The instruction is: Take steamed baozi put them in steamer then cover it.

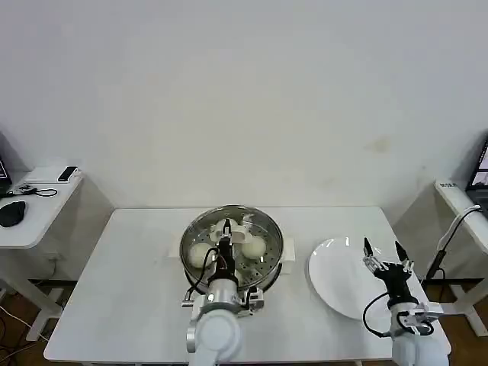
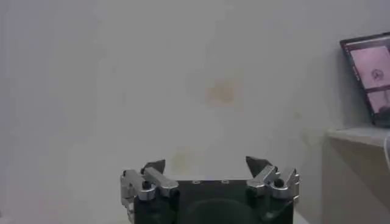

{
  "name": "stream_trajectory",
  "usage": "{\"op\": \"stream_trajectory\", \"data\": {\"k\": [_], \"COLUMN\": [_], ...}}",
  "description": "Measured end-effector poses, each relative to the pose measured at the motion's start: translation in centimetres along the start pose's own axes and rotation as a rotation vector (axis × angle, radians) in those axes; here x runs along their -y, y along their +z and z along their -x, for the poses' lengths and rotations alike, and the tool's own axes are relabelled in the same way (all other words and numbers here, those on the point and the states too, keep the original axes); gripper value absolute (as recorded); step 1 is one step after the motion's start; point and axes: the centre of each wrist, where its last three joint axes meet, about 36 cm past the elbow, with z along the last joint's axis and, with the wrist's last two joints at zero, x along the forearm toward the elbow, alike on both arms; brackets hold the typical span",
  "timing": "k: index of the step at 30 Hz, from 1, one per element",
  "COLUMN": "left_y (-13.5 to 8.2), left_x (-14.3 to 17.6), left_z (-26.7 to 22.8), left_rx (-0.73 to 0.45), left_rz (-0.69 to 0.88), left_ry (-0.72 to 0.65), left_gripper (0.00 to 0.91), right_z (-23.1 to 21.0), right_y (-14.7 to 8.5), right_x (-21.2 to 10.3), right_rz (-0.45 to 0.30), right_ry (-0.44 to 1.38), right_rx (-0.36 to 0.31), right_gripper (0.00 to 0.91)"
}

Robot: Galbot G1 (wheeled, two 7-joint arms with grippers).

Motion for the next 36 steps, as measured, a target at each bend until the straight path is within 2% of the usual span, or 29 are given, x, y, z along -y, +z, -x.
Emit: {"op": "stream_trajectory", "data": {"k": [36], "left_y": [2.7], "left_x": [-2.6], "left_z": [-2.7], "left_rx": [0.072], "left_rz": [-0.077], "left_ry": [0.034], "left_gripper": [0.907], "right_z": [0.2], "right_y": [0.1], "right_x": [0.1], "right_rz": [-0.005], "right_ry": [-0.002], "right_rx": [-0.001], "right_gripper": [0.907]}}
